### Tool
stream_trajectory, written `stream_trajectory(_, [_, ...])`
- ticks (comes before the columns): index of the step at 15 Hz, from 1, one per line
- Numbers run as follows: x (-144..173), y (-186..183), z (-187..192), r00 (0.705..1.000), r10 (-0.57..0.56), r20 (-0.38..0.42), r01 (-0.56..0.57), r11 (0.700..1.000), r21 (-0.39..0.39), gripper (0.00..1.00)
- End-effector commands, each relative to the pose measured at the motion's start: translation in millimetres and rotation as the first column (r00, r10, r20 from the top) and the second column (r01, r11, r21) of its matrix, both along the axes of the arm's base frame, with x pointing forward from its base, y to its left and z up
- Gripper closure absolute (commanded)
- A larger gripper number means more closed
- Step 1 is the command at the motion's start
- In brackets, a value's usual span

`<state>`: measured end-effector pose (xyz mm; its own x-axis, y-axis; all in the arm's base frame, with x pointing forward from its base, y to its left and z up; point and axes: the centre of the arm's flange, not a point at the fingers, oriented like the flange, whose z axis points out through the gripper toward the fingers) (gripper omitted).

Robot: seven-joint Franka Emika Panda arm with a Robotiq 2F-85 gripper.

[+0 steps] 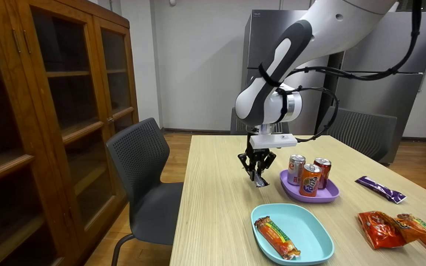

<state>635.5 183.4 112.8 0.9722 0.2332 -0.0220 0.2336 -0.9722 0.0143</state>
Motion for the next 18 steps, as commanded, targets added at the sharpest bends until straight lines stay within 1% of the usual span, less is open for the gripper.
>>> stream_trajectory(1, [-50.2,-20.8,26.7,0.999,0.033,-0.034,-0.033,0.999,0.009,0.94])
stream_trajectory(6, [-104.0,-33.0,25.4,0.991,0.089,-0.102,-0.090,0.996,-0.007,0.94])
stream_trajectory(11, [-155.1,-40.9,19.7,0.972,0.159,-0.175,-0.162,0.987,-0.005,0.94])
stream_trajectory(15, [-180.2,-47.1,9.3,0.959,0.170,-0.225,-0.177,0.984,-0.011,0.94])
stream_trajectory(18, [-189.2,-47.4,0.1,0.959,0.163,-0.234,-0.170,0.985,-0.013,0.94])
